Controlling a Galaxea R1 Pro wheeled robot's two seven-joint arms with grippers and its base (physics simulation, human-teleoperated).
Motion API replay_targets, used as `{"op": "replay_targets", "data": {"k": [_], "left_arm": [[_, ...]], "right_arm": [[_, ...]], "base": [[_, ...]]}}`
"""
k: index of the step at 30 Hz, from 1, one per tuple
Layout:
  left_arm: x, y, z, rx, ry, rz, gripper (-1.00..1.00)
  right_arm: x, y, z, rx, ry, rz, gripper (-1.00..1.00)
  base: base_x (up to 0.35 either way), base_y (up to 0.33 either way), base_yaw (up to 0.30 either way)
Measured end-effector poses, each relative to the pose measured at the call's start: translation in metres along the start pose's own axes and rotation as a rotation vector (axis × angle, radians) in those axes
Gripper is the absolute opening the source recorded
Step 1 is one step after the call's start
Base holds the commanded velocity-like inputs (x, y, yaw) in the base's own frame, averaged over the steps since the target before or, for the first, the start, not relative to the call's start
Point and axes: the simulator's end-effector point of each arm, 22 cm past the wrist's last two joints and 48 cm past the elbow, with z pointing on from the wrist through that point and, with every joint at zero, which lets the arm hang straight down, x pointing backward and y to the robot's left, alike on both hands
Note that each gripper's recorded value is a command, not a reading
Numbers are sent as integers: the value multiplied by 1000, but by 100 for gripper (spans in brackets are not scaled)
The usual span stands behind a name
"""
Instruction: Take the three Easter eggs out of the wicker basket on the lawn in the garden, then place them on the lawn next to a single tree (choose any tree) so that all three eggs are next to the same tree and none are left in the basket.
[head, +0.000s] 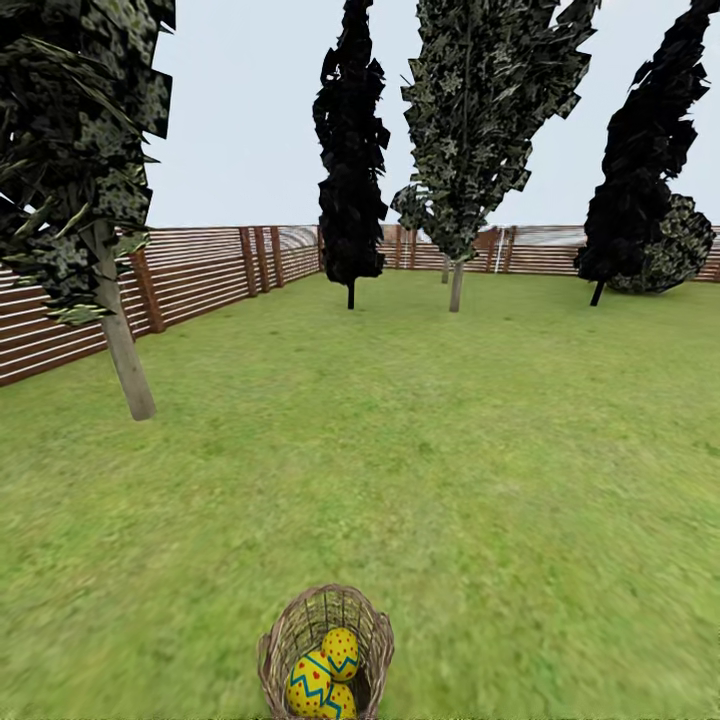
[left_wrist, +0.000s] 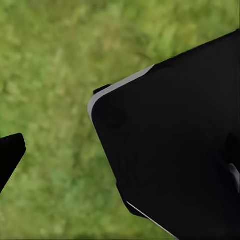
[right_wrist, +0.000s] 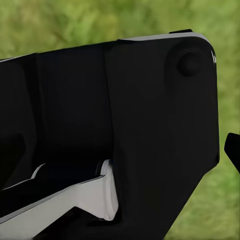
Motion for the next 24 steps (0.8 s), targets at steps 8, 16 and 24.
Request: {"op": "replay_targets", "data": {"k": [8, 16, 24], "left_arm": [[4, -2, 0, 6, 10, -2, 100], [5, -3, -1, 7, 12, -3, 100], [5, -3, -1, 6, 12, -3, 100]], "right_arm": [[4, -1, 0, 2, 11, 1, 100], [4, -1, 0, 2, 11, 1, 100], [4, -1, 0, 2, 11, 1, 100]], "base": [[0, 0, 0], [5, 0, 0], [135, 0, 0]]}}
